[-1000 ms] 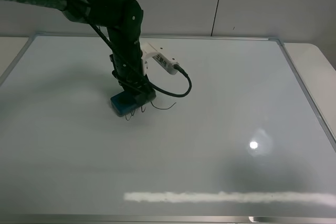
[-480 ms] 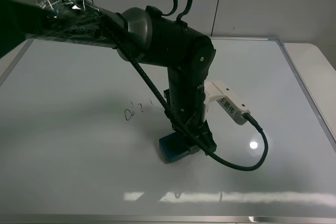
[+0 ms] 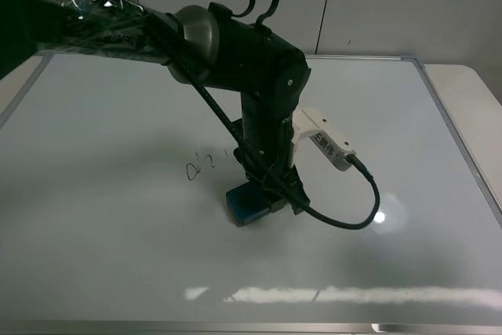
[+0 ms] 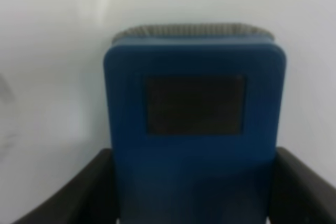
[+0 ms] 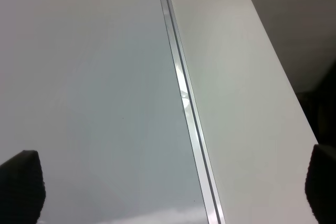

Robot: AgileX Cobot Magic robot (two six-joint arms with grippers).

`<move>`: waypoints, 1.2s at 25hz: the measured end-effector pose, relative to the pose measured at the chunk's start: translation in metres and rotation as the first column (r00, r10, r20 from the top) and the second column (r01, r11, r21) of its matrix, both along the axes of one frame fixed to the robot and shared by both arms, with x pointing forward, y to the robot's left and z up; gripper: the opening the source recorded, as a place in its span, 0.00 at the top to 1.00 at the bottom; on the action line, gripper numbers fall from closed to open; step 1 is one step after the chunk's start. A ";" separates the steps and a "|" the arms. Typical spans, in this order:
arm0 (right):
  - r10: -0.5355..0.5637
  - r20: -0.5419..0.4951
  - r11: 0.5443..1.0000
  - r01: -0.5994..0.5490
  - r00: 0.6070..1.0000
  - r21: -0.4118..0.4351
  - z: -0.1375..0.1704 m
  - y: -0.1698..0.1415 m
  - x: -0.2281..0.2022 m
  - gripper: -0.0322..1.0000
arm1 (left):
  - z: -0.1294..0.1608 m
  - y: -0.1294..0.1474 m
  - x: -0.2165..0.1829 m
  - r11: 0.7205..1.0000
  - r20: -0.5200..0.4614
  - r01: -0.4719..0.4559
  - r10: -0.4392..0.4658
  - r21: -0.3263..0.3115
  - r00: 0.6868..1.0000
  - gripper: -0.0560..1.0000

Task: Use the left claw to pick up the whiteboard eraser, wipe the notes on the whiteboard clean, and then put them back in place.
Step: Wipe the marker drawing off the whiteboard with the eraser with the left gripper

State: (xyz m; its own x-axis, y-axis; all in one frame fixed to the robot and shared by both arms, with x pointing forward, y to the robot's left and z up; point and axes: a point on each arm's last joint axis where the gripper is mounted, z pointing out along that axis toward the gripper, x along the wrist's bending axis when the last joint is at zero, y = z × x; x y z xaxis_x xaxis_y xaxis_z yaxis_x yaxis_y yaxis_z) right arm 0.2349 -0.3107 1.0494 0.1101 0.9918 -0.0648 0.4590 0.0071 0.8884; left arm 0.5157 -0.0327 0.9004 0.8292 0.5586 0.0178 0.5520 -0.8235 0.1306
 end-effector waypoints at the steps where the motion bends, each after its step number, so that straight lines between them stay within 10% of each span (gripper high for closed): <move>1: 0.000 0.000 1.000 0.000 1.000 0.000 0.000 0.000 0.000 0.01 | -0.001 0.005 0.008 1.000 0.004 -0.019 0.019 0.002 1.000 0.42; 18: 0.000 0.000 1.000 0.000 1.000 0.000 0.000 0.000 0.000 0.01 | -0.002 0.131 0.132 0.918 0.104 -0.394 0.388 0.042 0.916 0.42; 30: 0.000 0.000 1.000 0.000 1.000 0.000 0.000 0.000 0.000 0.01 | -0.004 0.140 0.111 0.942 0.133 -0.335 0.333 -0.008 0.934 0.42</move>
State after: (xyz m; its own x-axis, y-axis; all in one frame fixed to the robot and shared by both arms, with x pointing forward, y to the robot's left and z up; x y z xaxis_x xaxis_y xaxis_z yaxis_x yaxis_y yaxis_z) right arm 0.2349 -0.3107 1.0494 0.1101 0.9918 -0.0648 0.4590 0.0071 0.8884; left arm 0.6270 0.1074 0.8964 0.5848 0.8017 0.1238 0.7743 -0.5971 0.2096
